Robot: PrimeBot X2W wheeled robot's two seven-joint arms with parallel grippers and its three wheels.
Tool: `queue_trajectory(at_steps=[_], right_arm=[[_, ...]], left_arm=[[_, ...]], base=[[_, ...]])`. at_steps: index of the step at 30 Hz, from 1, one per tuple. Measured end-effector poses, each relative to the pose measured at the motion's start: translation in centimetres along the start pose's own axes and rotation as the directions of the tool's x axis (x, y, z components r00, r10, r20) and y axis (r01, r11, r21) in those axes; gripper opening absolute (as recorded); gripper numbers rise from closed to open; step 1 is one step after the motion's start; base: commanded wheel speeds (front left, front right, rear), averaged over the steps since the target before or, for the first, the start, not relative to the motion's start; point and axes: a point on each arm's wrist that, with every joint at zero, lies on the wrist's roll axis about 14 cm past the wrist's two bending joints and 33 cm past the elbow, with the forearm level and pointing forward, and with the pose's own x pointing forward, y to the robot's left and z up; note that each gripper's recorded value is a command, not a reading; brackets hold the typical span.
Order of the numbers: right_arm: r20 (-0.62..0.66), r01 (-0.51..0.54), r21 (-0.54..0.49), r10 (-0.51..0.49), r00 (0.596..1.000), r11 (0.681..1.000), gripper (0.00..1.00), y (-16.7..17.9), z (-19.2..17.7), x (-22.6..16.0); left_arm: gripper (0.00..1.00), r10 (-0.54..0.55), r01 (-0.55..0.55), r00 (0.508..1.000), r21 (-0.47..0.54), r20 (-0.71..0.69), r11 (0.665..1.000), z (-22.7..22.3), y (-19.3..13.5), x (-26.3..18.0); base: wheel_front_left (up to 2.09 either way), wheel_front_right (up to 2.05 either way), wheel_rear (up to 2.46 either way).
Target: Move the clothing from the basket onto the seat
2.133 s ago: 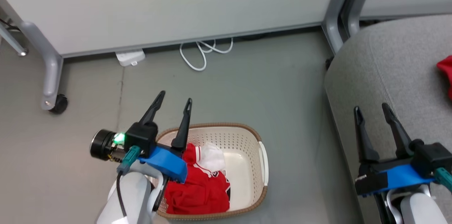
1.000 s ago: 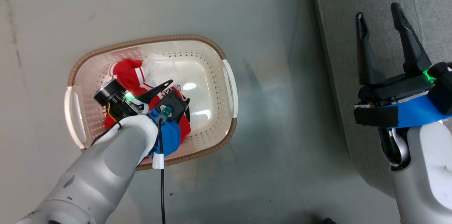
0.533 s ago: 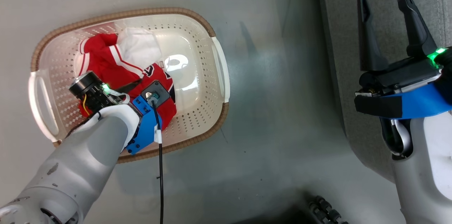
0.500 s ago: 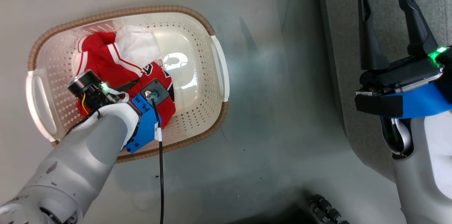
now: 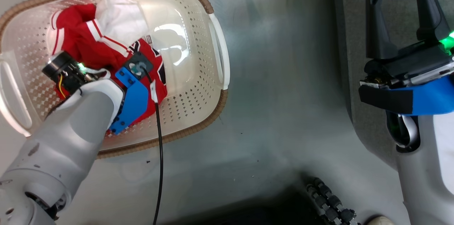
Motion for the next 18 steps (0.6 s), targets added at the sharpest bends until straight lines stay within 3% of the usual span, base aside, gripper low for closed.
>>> queue_trajectory(at_steps=[13, 14, 15, 16, 18], right_arm=[[-0.019, 0.021, -0.023, -0.021, 1.0, 1.0, 1.0, -0.9, -1.5, 0.1], [-0.018, 0.022, -0.024, -0.022, 1.0, 0.999, 1.0, -0.9, -1.5, 0.1], [-0.018, 0.023, -0.025, -0.024, 1.0, 0.999, 1.0, -1.0, -1.5, 0.1], [-0.017, 0.024, -0.025, -0.024, 1.0, 0.999, 1.0, -1.0, -1.4, 0.1], [-0.013, 0.024, -0.027, -0.024, 1.0, 0.999, 1.0, -1.0, -1.3, 0.2]], left_arm=[[1.0, -0.018, 0.017, 0.999, -0.026, -0.048, 1.0, -0.6, 0.1, 2.2], [0.65, -0.016, 0.015, 0.999, -0.02, -0.051, 1.0, -0.6, 0.2, 2.3], [0.08, -0.015, 0.014, 0.998, -0.018, -0.053, 1.0, -0.6, 0.2, 2.3], [0.0, -0.014, 0.014, 0.998, -0.015, -0.055, 1.0, -0.6, 0.2, 2.2], [0.0, -0.012, 0.011, 0.998, -0.014, -0.058, 1.0, -0.6, 0.3, 2.2]], base=[[0.0, 0.0, 0.0], [0.0, 0.0, 0.0], [0.0, 0.0, 0.0], [0.0, 0.0, 0.0], [0.0, 0.0, 0.0]])
